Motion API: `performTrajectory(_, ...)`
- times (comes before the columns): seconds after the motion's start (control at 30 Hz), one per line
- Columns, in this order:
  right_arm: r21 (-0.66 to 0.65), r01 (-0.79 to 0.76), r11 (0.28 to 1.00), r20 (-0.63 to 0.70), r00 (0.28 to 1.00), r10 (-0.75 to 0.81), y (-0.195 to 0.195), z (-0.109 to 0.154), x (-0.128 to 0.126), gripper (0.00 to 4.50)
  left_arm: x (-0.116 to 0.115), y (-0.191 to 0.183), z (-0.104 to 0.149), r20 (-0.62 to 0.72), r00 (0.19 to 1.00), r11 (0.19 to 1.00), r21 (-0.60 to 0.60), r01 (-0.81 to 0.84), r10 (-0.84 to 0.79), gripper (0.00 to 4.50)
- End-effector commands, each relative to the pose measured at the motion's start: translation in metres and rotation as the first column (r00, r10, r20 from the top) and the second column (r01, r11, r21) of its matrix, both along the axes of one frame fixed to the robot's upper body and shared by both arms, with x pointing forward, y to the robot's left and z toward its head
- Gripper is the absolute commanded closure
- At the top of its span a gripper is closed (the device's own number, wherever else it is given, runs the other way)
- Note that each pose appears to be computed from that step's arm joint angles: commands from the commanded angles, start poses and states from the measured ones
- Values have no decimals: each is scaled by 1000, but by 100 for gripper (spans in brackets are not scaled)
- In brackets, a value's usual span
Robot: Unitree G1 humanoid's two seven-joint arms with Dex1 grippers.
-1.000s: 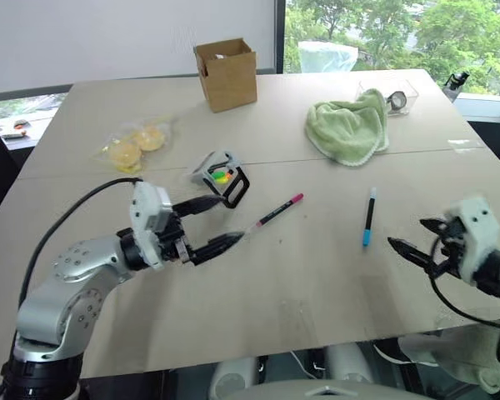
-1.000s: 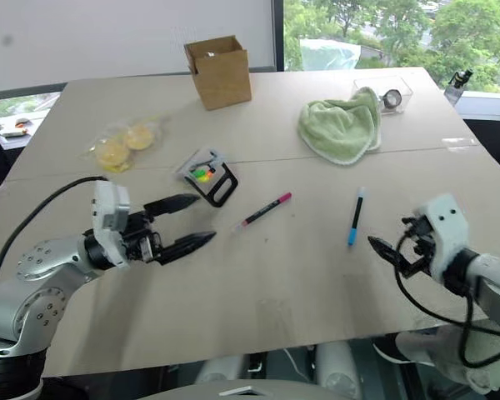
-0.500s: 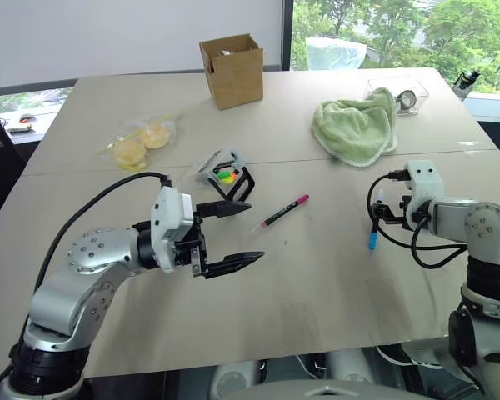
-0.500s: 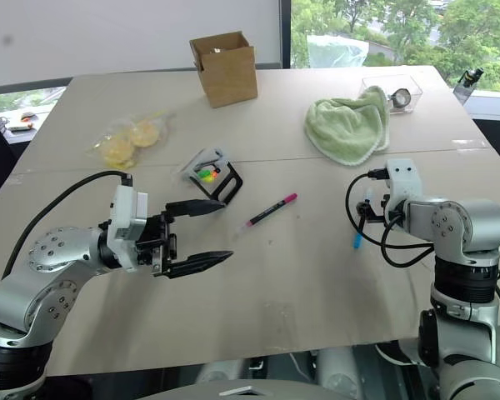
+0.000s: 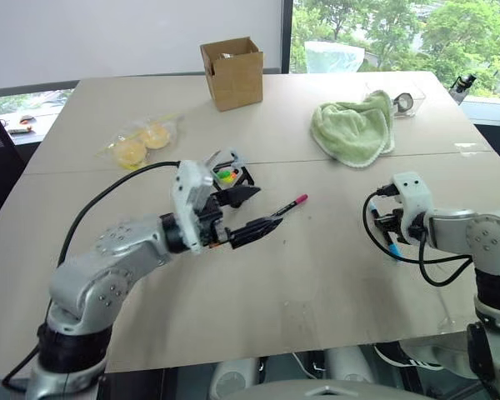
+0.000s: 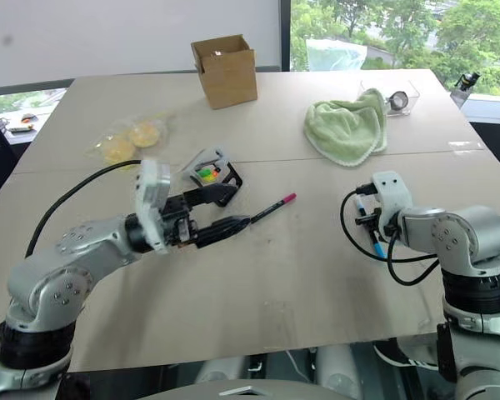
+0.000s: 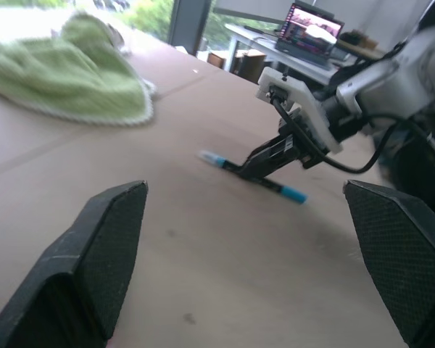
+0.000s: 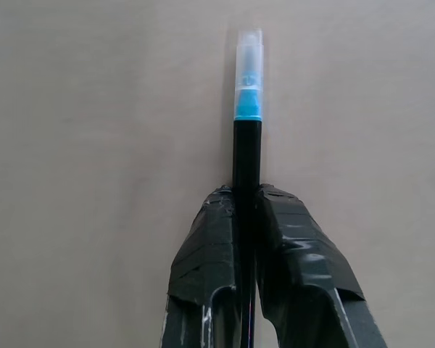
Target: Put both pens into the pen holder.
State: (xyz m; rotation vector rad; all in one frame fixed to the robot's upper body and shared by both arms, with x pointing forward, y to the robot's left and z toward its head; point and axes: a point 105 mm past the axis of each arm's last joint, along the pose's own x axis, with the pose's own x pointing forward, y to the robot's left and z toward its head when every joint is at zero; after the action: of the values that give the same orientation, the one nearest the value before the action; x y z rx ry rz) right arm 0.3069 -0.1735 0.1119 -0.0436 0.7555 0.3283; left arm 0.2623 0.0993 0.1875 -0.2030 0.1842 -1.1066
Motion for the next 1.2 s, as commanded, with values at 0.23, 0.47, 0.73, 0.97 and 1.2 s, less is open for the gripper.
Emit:
performTrajectory(0.23, 173, -479, 861, 409, 830, 379, 70, 82, -54, 449, 18, -61, 15, -284, 942, 946, -312, 86, -179, 0)
performTrajectory(0.47, 206, -532, 822, 482, 786, 388, 88, 90, -64, 450, 16, -66, 19, -282, 929, 943, -297, 152, -239, 186)
performTrajectory(0.73, 268, -585, 766, 547, 746, 379, 97, 102, -73, 450, 16, -69, 22, -269, 930, 942, -289, 171, -252, 448)
performTrajectory(0.97, 192, -648, 737, 586, 678, 443, 87, 102, -87, 228, 2, -56, 36, 47, 984, 981, -77, 178, -175, 450)
performTrajectory(1.2, -116, -661, 741, 602, 547, 582, 39, 96, -104, 5, -1, -22, 76, 528, 848, 991, 135, -23, -52, 450)
